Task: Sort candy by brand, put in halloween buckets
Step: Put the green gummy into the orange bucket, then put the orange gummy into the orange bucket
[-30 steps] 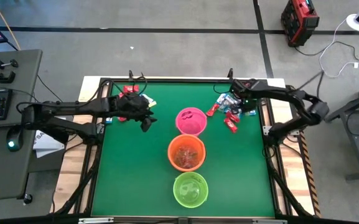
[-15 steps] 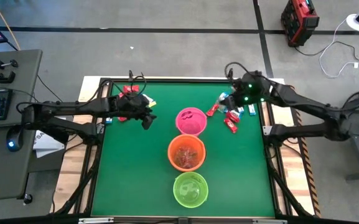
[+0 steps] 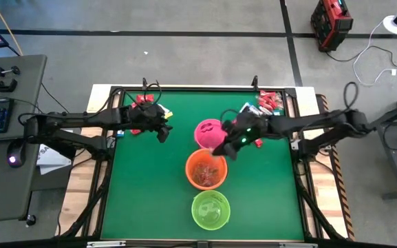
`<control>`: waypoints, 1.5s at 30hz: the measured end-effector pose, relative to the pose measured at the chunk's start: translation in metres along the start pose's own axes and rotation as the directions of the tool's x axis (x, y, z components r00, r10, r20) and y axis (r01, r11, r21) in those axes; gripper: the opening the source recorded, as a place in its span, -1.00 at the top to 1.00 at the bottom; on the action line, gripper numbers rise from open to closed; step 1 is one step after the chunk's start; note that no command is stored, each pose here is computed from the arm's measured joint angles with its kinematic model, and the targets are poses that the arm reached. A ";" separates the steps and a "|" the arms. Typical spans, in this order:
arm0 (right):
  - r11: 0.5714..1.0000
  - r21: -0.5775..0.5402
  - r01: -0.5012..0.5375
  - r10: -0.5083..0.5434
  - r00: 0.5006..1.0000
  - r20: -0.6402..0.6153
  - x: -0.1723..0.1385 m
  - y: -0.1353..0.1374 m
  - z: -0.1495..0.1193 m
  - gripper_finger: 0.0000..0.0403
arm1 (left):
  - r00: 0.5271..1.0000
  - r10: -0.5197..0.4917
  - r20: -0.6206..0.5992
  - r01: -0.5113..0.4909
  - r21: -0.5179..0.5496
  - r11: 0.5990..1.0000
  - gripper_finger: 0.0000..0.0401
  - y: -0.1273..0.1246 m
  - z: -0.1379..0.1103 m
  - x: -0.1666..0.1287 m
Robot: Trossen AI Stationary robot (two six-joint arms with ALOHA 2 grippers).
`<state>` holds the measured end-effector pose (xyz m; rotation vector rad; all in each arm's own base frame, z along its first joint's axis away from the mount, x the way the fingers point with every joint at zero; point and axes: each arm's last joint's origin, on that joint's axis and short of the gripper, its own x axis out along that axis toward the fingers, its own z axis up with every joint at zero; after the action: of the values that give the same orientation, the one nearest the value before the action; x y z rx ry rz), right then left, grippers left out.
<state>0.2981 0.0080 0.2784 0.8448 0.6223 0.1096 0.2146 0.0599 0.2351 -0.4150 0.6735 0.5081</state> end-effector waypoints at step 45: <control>0.821 -0.421 0.386 -0.431 0.902 -0.014 -0.007 0.018 0.063 -0.27 | 0.327 0.381 -0.865 -0.528 0.167 0.833 -0.02 0.166 -0.033 0.068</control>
<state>0.3300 -0.0239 0.3262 0.2830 0.8375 -0.1064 0.1502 0.1963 0.1325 -0.6360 1.8444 0.9044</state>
